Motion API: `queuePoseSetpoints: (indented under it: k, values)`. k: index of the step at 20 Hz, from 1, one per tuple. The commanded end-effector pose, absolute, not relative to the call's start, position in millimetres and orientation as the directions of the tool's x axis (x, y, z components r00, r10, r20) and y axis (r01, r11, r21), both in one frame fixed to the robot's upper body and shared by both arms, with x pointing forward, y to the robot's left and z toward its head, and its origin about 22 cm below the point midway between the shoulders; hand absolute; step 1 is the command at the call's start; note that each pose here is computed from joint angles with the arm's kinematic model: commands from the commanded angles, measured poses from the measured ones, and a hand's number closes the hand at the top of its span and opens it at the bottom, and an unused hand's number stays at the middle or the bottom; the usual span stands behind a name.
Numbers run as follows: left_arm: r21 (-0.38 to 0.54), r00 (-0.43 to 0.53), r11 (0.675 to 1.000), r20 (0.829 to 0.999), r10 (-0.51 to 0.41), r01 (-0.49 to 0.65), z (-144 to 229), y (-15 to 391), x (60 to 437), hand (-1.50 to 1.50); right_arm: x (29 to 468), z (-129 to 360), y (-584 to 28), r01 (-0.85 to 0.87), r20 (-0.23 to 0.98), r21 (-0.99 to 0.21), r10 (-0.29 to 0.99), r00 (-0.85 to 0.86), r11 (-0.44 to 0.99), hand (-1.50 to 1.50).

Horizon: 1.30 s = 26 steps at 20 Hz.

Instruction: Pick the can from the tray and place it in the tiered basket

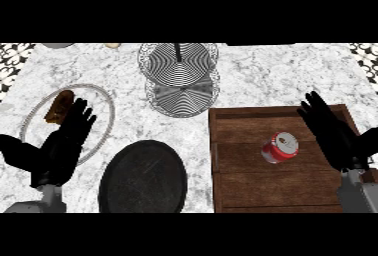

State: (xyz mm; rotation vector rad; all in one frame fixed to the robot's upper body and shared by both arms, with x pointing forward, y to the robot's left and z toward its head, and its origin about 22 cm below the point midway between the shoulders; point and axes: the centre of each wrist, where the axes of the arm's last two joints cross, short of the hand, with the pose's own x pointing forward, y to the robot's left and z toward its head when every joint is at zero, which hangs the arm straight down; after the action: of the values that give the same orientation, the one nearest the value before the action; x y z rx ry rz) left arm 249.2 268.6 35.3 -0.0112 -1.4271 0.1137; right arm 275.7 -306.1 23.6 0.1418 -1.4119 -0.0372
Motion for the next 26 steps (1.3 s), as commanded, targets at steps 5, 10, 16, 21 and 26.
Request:
queuePoseSetpoints:
  k: [5,10,16,21,26]
  values:
    - [0.095,0.013,0.990,0.995,-0.097,0.102,42,256,260,0.00,314,54,-296,0.506,0.999,0.016,-0.033,0.025,0.862,-1.50]
    - [0.092,0.031,0.973,0.994,-0.101,0.211,9,229,249,0.00,331,38,-228,0.700,1.000,-0.020,0.022,0.006,0.714,-1.50]
    - [0.105,0.020,0.978,0.994,-0.111,0.177,-3,234,265,0.00,343,54,-191,0.731,0.954,-0.200,0.298,-0.005,0.652,-1.50]
    - [0.116,0.041,0.977,0.991,-0.125,0.179,-6,247,259,0.00,353,44,-232,0.577,0.826,-0.558,0.467,0.317,0.596,-1.50]
    - [0.110,0.047,0.978,0.992,-0.120,0.177,-10,242,259,0.00,352,30,-233,0.246,0.579,-0.790,0.554,0.598,0.561,-1.50]
